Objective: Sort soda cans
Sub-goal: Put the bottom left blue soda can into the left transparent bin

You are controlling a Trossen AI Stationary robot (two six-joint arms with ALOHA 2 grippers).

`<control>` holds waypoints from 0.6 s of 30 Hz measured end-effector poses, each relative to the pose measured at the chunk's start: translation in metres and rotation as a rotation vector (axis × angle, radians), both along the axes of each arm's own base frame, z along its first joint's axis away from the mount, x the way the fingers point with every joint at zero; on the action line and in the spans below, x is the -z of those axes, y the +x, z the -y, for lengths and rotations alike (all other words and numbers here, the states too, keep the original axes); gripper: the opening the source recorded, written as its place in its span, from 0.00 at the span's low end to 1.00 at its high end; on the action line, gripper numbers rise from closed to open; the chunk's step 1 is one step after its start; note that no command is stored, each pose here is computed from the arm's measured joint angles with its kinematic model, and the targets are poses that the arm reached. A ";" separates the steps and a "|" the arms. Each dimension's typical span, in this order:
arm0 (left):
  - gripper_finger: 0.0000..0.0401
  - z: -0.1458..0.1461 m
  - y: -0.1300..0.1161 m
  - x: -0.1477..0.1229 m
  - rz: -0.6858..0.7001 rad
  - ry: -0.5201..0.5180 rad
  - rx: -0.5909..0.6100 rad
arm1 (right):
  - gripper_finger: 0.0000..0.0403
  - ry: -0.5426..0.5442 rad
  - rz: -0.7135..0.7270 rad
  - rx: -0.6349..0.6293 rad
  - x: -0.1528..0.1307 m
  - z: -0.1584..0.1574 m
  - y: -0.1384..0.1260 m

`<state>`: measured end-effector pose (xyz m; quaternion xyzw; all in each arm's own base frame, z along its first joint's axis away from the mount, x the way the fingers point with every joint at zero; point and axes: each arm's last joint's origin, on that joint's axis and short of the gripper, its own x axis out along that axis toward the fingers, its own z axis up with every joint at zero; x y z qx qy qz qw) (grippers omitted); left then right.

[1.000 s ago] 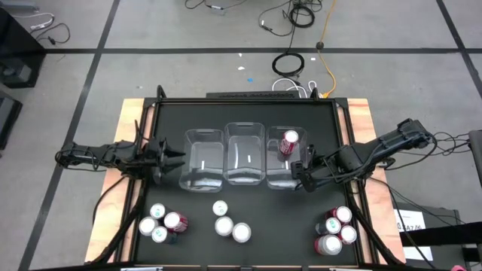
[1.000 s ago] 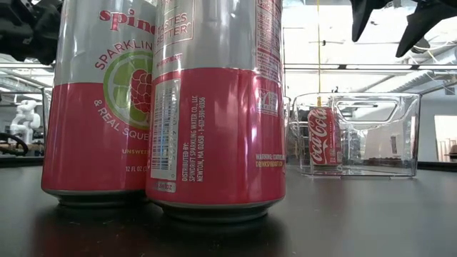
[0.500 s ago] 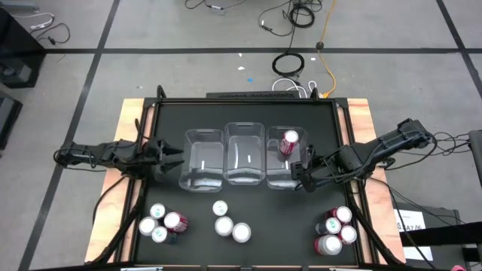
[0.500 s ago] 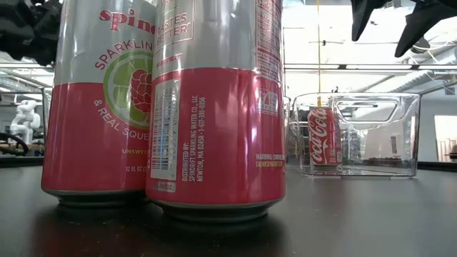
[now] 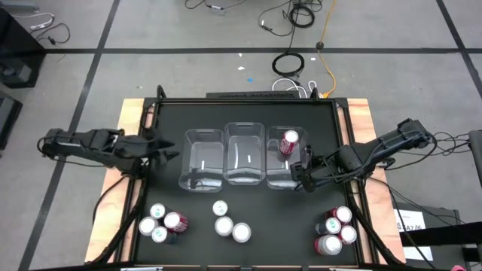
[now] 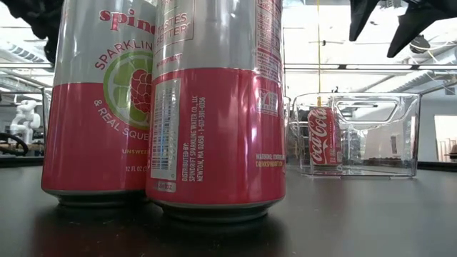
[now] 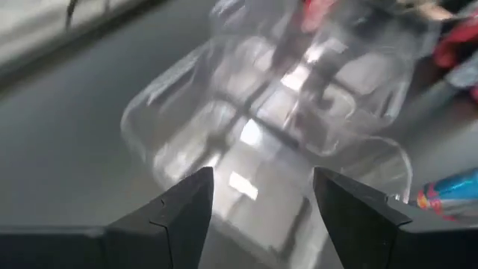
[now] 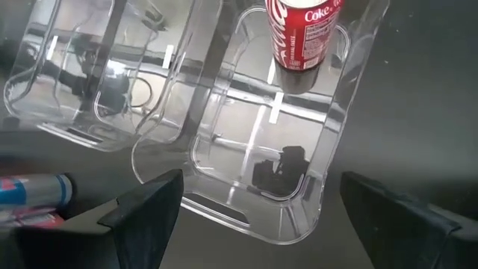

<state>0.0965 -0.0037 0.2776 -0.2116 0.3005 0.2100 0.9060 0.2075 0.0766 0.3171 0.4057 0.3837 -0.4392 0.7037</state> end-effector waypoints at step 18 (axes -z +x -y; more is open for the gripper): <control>0.60 0.032 0.026 -0.016 -0.157 -0.463 -0.303 | 0.88 -0.096 -0.094 -0.262 0.000 0.000 0.000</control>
